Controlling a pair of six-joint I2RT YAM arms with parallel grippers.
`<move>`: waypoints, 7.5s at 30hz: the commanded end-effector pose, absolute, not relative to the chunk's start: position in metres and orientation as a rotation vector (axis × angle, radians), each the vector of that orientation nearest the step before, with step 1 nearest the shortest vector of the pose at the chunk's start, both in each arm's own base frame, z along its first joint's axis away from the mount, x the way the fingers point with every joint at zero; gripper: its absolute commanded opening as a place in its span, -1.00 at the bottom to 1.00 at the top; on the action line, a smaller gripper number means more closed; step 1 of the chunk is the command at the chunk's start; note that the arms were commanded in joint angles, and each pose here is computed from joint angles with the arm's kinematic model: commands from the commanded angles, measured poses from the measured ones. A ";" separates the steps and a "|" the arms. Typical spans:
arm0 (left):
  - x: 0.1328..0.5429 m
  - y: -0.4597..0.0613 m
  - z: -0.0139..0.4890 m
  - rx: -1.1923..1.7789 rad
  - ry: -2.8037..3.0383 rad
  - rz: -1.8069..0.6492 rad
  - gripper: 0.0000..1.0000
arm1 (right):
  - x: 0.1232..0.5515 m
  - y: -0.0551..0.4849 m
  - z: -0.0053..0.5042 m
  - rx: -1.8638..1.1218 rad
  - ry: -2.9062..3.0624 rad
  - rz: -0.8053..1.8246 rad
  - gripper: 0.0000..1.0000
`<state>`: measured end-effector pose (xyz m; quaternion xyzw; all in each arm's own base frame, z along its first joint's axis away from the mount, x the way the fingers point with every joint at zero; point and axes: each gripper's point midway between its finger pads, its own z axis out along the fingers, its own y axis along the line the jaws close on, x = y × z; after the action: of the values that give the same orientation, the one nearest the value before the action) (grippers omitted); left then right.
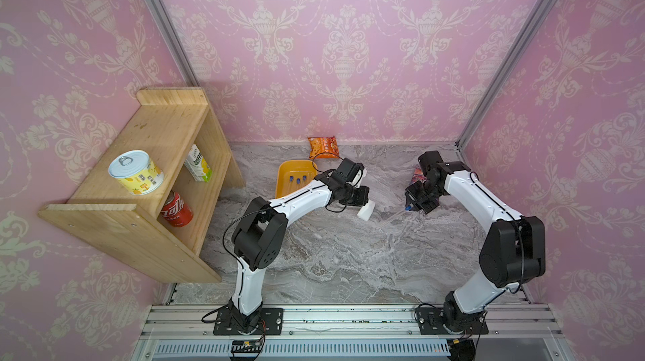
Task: Wipe the exteriors of test tubes
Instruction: Wipe the dirt from the test tube, then place the test tube in the storage box.
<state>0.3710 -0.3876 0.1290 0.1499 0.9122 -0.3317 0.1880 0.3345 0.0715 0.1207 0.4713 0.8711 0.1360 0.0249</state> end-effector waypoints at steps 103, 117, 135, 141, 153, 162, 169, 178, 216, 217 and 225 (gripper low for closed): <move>0.246 -0.205 0.112 0.168 2.797 -0.779 -1.00 | 0.423 0.169 0.151 1.074 2.748 0.567 -0.77; 0.215 -0.133 0.109 -0.106 2.784 -0.508 -1.00 | 0.464 0.359 0.161 0.498 2.810 0.912 -0.75; 0.219 -0.127 0.117 -0.128 2.726 -0.484 -1.00 | 0.507 0.429 0.166 0.209 2.545 1.081 -0.73; 0.220 -0.128 0.116 -0.121 2.729 -0.494 -1.00 | 0.526 0.434 0.155 0.147 2.477 1.062 -0.71; 0.225 -0.130 0.112 -0.131 2.733 -0.532 -1.00 | 0.532 0.435 0.131 0.025 2.456 0.917 -0.69; 0.227 -0.132 0.111 -0.130 2.726 -0.555 -1.00 | 0.517 0.443 0.115 -0.109 2.449 0.689 -0.70; 0.228 -0.133 0.111 -0.128 2.719 -0.570 -1.00 | 0.512 0.440 0.100 -0.121 2.460 0.570 -0.69; 0.230 -0.135 0.113 -0.124 2.709 -0.585 -1.00 | 0.512 0.435 0.077 -0.117 2.499 0.522 -0.61; 0.267 -0.304 0.111 0.292 2.686 -0.824 -1.00 | 0.393 0.122 0.258 0.248 2.398 -0.072 -0.10; 0.270 -0.315 0.111 0.296 2.681 -0.848 -1.00 | 0.381 0.112 0.254 0.256 2.409 -0.073 -0.10; 0.295 -0.378 0.114 0.340 2.671 -0.996 -0.44 | 0.297 0.068 0.214 0.293 2.509 -0.027 0.31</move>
<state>0.2931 -0.3583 0.1034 0.1160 0.9315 -0.3134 0.1438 0.3177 0.0701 0.2234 0.1094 0.9406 -0.0315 0.3198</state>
